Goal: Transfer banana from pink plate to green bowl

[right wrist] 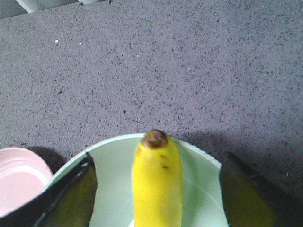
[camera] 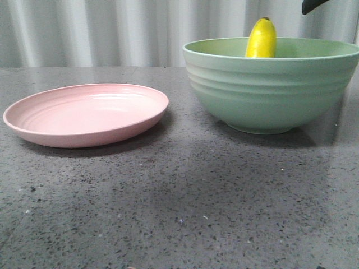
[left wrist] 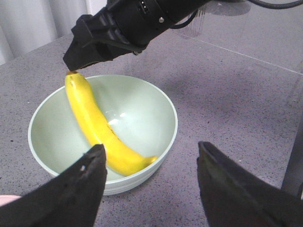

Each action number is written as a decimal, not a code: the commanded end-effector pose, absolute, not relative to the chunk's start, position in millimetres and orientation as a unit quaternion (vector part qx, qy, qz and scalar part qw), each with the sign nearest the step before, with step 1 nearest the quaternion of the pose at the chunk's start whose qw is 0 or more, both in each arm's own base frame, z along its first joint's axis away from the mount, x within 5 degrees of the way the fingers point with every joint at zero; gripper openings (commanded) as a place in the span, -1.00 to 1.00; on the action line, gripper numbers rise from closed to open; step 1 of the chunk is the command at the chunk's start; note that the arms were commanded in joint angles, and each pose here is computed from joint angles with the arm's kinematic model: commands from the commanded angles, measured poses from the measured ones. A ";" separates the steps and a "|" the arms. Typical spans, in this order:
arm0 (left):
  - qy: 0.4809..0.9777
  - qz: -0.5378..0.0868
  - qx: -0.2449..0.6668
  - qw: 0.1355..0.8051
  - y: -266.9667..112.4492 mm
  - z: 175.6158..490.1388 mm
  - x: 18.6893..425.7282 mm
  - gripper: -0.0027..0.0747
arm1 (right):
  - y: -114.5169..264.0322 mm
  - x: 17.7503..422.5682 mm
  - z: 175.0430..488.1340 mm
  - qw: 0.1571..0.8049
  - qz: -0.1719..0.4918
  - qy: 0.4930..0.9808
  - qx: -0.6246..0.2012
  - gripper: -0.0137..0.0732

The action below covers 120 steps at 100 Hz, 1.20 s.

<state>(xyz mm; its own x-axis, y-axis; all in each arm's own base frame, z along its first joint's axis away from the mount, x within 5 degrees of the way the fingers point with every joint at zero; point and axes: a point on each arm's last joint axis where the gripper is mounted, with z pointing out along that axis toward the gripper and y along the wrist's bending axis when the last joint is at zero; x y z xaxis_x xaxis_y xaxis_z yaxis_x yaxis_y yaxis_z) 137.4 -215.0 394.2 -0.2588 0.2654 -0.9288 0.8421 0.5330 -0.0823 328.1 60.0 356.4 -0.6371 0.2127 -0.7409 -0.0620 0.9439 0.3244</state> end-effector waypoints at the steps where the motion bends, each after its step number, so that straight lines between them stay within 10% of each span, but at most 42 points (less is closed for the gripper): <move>1: 0.701 -0.330 0.357 0.521 -210.5 418.2 133.8 0.00 | 56.9 321.5 383.5 0.470 0.167 0.866 0.040 0.37; 25: 0.704 -0.326 0.361 0.516 -205.5 418.1 130.3 -0.99 | 51.7 303.7 398.5 0.482 0.139 0.865 0.017 -0.51; 32: 0.702 -0.324 0.363 0.521 -202.6 418.1 128.8 -0.98 | 50.4 297.3 403.8 0.488 0.135 0.862 0.014 -0.84; 120: 0.615 -0.328 0.271 0.664 -102.8 354.9 85.8 -0.98 | 28.4 174.0 375.1 0.618 0.115 0.777 -0.002 -0.84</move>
<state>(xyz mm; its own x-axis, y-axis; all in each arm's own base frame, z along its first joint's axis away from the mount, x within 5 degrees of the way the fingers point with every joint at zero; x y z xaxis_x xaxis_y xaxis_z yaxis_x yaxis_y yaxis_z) 90.0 -110.4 344.8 -0.0718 0.0179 -0.9973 0.7741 0.6314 -0.0444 186.0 33.4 366.2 -0.3917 0.1252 -0.9115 -0.1410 0.9708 0.1939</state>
